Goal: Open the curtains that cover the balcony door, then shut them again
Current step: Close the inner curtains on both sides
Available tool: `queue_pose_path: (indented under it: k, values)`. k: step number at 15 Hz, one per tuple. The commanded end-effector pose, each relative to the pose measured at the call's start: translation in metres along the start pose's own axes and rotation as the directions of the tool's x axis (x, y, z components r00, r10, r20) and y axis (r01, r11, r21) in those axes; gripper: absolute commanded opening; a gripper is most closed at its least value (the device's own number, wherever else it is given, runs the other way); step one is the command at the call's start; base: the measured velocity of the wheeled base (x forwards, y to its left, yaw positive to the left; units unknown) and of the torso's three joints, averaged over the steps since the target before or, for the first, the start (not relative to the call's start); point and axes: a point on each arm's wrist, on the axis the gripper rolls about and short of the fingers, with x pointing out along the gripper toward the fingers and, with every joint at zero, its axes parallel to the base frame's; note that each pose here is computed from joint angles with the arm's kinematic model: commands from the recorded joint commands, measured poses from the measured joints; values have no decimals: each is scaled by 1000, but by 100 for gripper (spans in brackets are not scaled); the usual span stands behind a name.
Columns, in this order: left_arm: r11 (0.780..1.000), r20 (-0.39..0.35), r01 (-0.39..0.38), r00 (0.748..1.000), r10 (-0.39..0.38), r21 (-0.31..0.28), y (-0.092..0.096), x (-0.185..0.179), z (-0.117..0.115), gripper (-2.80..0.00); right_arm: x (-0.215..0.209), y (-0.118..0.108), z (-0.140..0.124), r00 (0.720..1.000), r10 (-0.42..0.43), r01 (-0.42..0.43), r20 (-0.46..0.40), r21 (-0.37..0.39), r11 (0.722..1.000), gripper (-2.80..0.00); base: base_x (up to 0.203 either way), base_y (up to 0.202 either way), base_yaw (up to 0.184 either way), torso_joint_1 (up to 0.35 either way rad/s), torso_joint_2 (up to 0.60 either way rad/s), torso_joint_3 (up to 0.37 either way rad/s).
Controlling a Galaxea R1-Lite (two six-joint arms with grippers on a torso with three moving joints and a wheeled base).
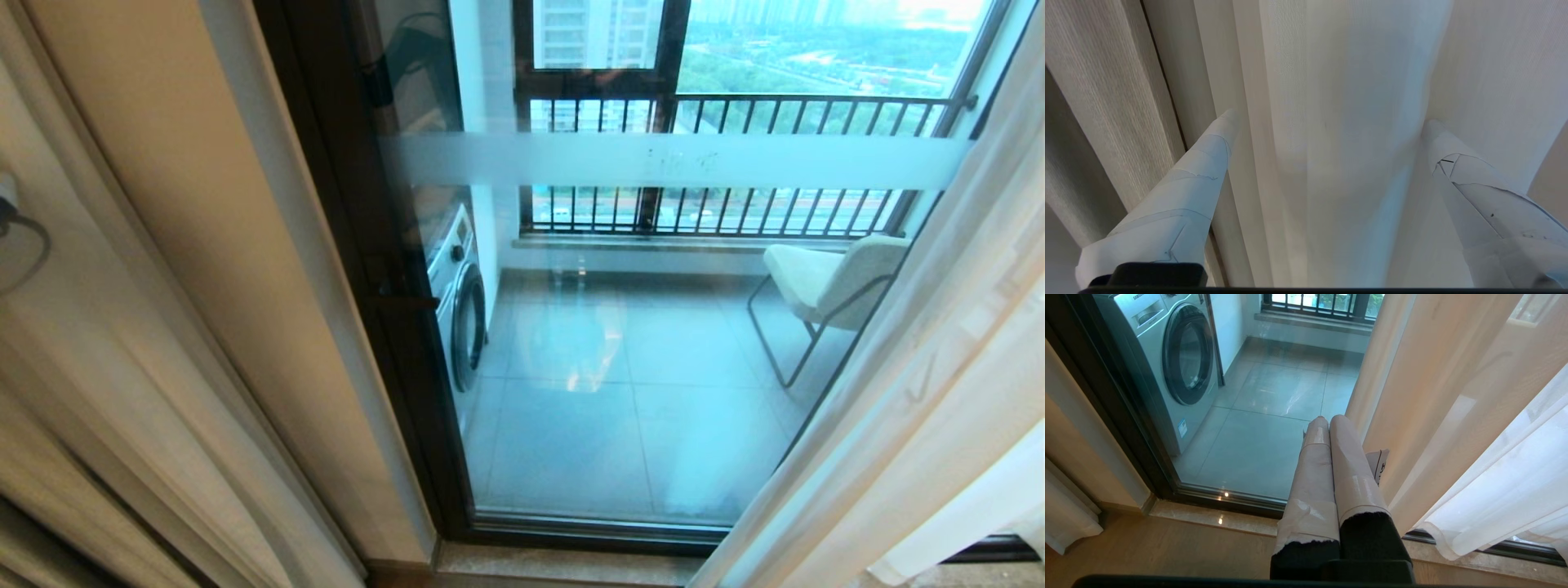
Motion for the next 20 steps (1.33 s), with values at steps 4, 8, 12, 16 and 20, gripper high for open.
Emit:
queue_pose_path:
  k: [4,8,12,16,20]
  values:
    - [1000,-4,3,1000,-3,-1,0,4,-6,0,0,0,0,1000,1,-1,-3,-1,1000,-280,0,0,0,0,0,0]
    - [1000,-13,4,1000,-4,2,0,6,-11,-280,0,0,0,1000,1,-1,-3,-1,1000,-280,0,0,0,0,0,0]
    - [1000,6,8,1000,-8,-2,-1,10,-15,-280,0,0,0,1000,1,-1,-3,-1,1000,-280,0,0,0,0,0,0]
    - [1000,18,9,1000,-9,-2,-1,10,-14,-280,0,0,0,1000,1,-1,-3,-1,1000,-280,0,0,0,0,0,0]
    - [1000,38,12,999,-12,-4,-1,8,-11,-280,0,0,0,1000,1,-1,-1,-1,1000,-280,0,0,0,0,0,0]
